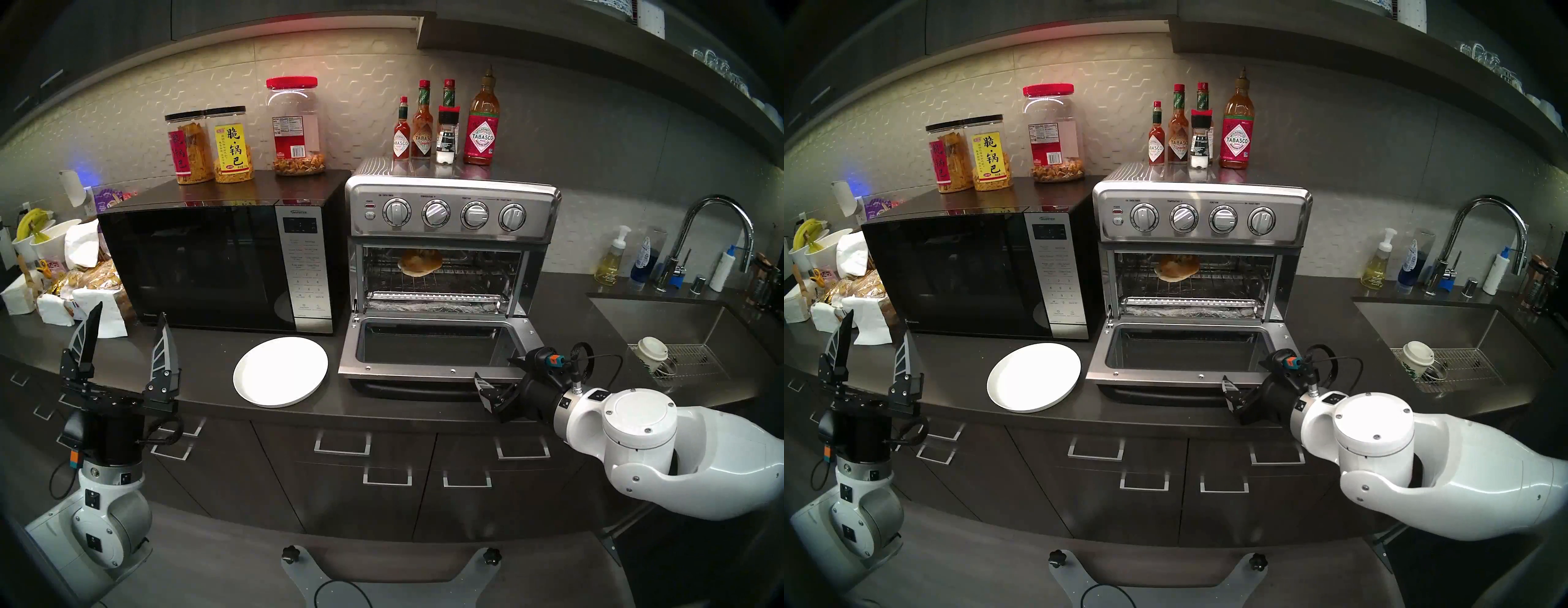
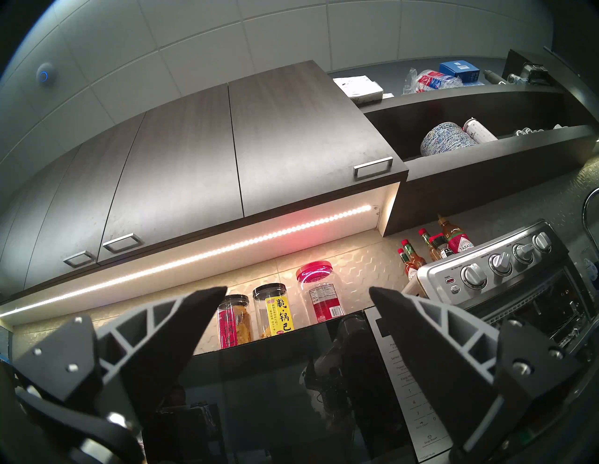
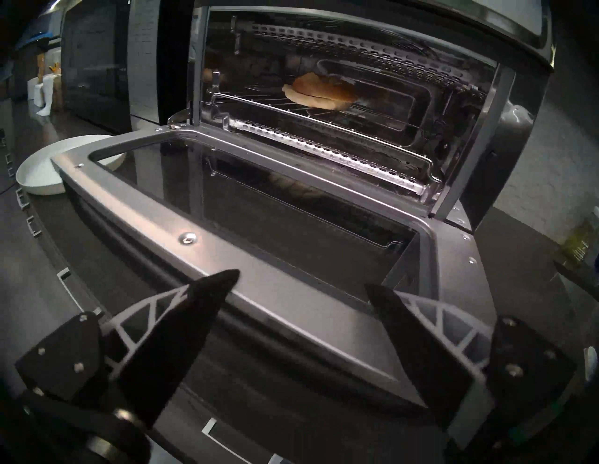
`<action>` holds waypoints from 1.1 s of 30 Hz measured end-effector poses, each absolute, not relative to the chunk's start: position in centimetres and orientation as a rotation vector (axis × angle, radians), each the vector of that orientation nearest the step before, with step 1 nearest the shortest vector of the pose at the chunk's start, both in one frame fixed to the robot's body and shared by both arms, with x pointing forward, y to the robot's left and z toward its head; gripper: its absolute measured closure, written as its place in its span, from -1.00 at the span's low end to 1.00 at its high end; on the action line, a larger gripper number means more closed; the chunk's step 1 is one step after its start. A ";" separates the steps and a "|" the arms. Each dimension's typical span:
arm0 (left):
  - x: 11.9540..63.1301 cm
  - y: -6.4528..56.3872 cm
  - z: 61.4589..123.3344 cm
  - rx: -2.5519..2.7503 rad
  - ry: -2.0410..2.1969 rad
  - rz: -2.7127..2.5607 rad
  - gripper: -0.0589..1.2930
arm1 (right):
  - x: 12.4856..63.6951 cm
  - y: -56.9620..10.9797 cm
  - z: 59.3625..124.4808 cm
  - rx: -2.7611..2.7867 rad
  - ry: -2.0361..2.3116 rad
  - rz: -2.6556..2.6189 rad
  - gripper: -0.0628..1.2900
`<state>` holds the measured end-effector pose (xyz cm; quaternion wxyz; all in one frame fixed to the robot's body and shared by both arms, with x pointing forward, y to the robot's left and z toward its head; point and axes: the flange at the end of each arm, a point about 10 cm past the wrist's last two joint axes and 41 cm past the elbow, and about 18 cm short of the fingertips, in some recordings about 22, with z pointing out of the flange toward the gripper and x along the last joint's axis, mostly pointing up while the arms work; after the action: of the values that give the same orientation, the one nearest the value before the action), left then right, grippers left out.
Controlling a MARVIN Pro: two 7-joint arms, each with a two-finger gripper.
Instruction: Open the oven and place the bagel inside on the rack
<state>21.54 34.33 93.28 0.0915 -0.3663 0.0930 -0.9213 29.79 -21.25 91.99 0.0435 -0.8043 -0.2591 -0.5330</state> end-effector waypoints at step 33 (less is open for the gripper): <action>21.6 34.3 93.3 -1.087 0.276 -2.738 -0.94 | 23.4 -22.8 86.6 -2.260 -0.790 -1.756 -0.94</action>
<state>21.59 34.33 93.27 0.0915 -0.3658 0.0928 -0.9215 23.36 -22.78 86.57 0.0864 -0.7584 -0.2650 -0.5892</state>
